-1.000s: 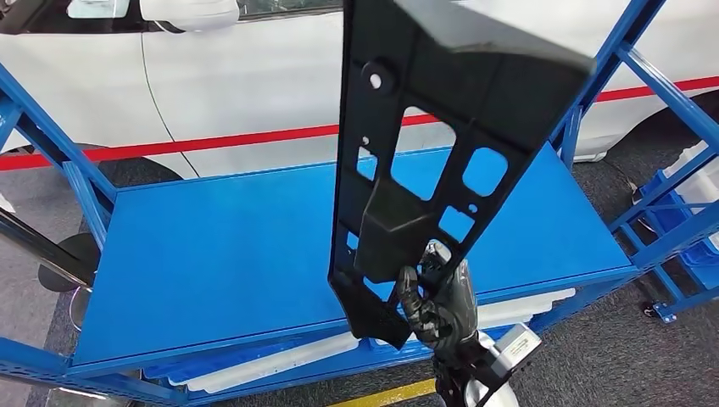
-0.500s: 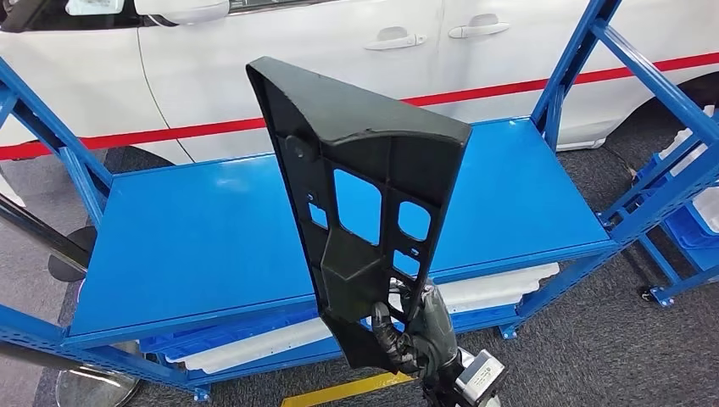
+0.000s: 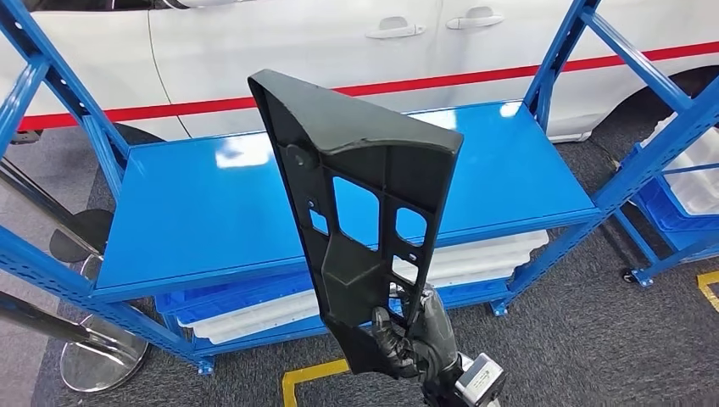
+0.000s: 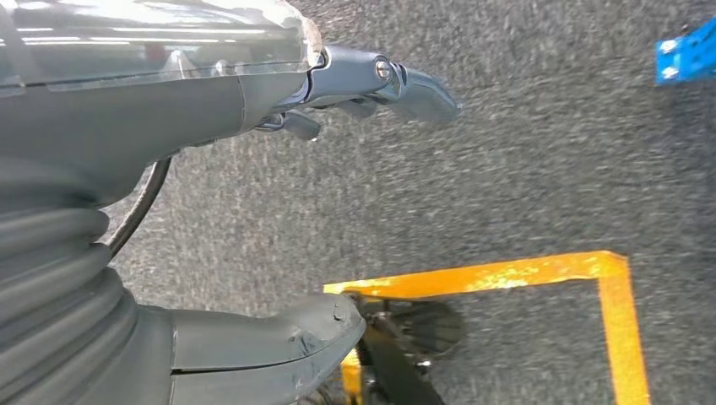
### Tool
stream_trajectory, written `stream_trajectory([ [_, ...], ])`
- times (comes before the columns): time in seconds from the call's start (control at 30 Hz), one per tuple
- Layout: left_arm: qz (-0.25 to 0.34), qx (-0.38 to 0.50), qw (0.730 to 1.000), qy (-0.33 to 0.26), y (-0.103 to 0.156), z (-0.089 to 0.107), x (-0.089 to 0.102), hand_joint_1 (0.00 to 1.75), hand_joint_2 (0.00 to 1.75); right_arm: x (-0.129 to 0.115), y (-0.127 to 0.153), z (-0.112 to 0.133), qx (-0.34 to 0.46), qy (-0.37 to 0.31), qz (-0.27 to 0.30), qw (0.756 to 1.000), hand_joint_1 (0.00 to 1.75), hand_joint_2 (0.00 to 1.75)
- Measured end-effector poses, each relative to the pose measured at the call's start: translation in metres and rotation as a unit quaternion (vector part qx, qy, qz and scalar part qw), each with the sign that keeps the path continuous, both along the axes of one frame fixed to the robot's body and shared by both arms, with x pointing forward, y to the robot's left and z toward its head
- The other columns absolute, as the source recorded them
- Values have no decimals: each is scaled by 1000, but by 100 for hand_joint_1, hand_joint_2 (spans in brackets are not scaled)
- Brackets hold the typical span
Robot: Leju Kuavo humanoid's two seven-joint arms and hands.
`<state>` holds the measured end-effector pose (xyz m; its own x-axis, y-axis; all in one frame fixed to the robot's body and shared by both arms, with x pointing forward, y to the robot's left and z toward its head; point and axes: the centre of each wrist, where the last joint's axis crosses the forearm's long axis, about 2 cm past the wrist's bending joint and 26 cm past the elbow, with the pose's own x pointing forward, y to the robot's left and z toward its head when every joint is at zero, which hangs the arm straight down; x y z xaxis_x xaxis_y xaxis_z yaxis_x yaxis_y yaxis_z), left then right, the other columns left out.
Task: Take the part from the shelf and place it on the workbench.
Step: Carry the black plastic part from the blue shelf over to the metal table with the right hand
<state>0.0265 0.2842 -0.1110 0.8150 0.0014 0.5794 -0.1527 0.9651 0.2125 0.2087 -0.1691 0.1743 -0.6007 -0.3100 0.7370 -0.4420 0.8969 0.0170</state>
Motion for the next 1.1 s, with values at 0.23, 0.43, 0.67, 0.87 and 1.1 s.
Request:
stream_trajectory([
  [0.23, 0, -2, 1000, 5, -1, 0, -2, 0, 175, 0, 0, 0, 0, 0, 0, 1000, 175, 175],
  [0.43, 0, -3, 1000, 7, -1, 0, -2, 0, 175, 0, 0, 0, -1, 2, 1, 1000, 175, 175],
  [0.67, -5, -2, 1000, 5, 2, 0, 1, 0, 175, 0, 0, 0, -2, 7, 3, 1000, 175, 175],
  [0.87, -4, -3, 1000, 6, 2, 1, 0, 0, 175, -1, 0, 0, -3, 9, 3, 1000, 175, 175],
  [1.1, -1, -5, 1000, 6, 1, 1, 0, 0, 175, 0, 0, 0, -3, 8, 3, 1000, 175, 175],
])
